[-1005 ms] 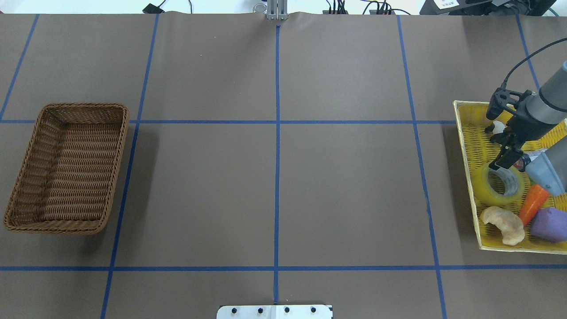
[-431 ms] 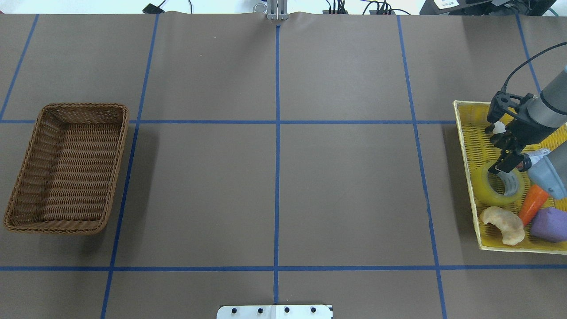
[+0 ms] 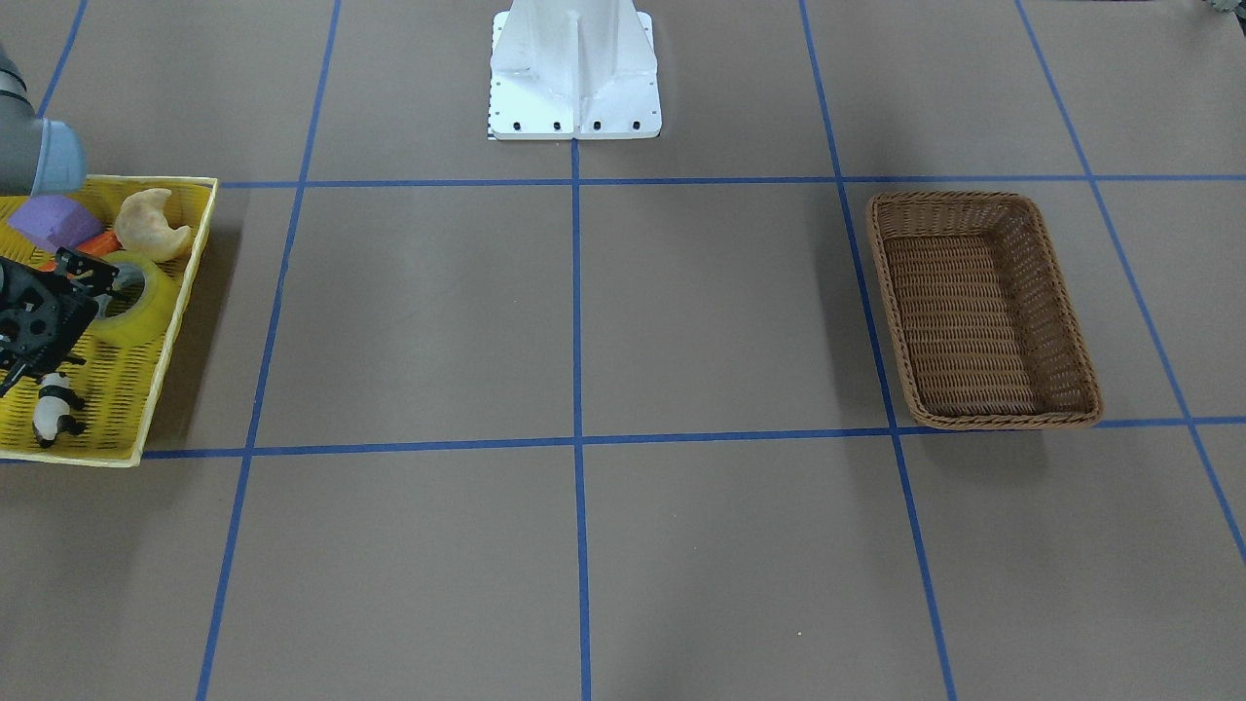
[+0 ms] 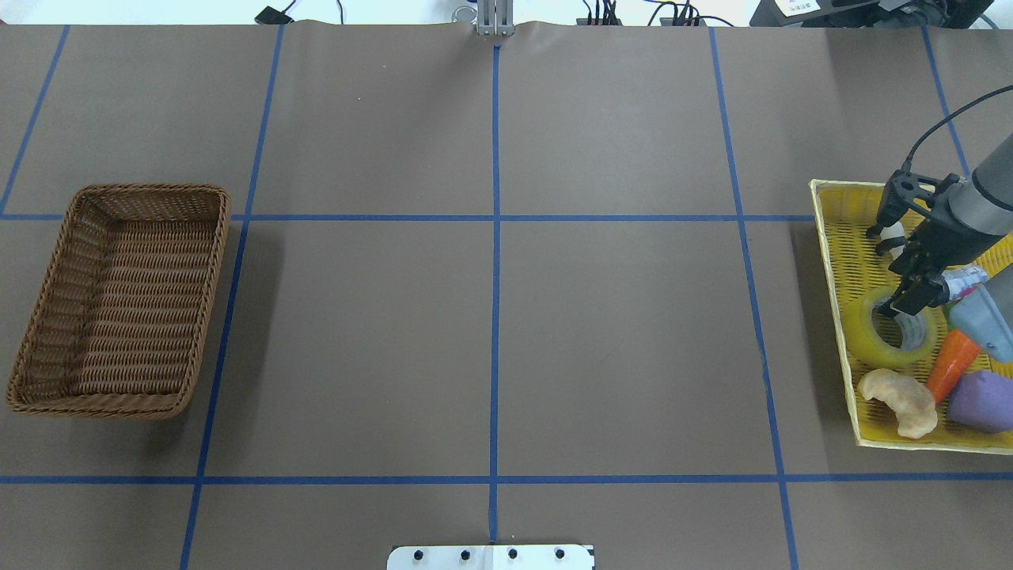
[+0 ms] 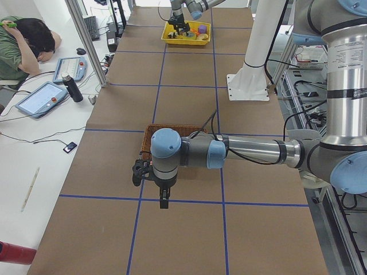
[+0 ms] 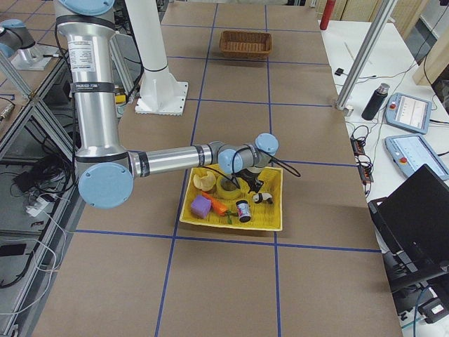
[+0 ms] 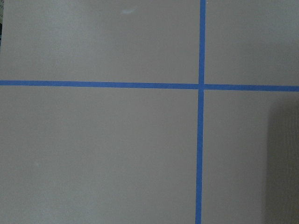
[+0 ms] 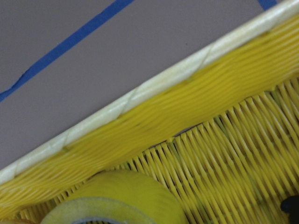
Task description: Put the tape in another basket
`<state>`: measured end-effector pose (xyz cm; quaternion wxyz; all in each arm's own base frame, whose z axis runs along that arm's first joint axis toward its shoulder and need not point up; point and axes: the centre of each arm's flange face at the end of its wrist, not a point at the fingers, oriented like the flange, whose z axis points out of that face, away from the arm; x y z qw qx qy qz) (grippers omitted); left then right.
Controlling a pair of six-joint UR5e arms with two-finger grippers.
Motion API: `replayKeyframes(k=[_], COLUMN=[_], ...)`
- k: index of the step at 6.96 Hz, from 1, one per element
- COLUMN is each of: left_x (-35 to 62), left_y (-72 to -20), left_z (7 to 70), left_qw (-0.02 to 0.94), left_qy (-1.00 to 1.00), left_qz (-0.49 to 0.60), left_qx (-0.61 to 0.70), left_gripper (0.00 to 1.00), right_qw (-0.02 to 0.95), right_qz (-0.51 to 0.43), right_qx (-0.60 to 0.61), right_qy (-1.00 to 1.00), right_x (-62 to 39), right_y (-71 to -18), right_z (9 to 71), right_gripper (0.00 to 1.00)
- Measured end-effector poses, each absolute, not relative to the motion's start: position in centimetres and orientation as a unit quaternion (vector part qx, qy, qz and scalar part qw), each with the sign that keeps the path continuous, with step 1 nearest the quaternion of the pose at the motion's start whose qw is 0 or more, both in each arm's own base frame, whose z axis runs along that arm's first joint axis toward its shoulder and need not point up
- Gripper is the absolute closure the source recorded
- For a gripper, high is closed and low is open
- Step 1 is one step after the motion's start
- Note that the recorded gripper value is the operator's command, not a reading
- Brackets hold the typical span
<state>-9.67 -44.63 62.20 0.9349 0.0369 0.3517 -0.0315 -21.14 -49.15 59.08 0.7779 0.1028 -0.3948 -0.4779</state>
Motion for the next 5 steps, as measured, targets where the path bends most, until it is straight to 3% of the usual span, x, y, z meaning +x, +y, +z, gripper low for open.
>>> replayKeyframes(k=[1,4,5], left_x=[-9.67,-9.67,-9.67], left_y=[-44.64,-44.65,-44.65], left_z=[62.19,62.23,62.24], left_qw=[0.935,0.935,0.935], left_qy=[0.352,0.352,0.352], left_qz=[-0.032,-0.032,-0.032], left_qx=[0.037,0.036,0.036], left_gripper=[0.02,0.02,0.02], right_qw=[0.778,0.779,0.779], right_qz=[-0.478,-0.48,-0.481], right_qx=[0.101,0.1,0.099], right_qy=[-0.395,-0.392,-0.39], right_x=[-21.04,-20.84,-20.84], right_y=[-48.98,-48.71,-48.61], right_z=[59.28,59.69,59.83], right_gripper=[0.48,0.52,0.63])
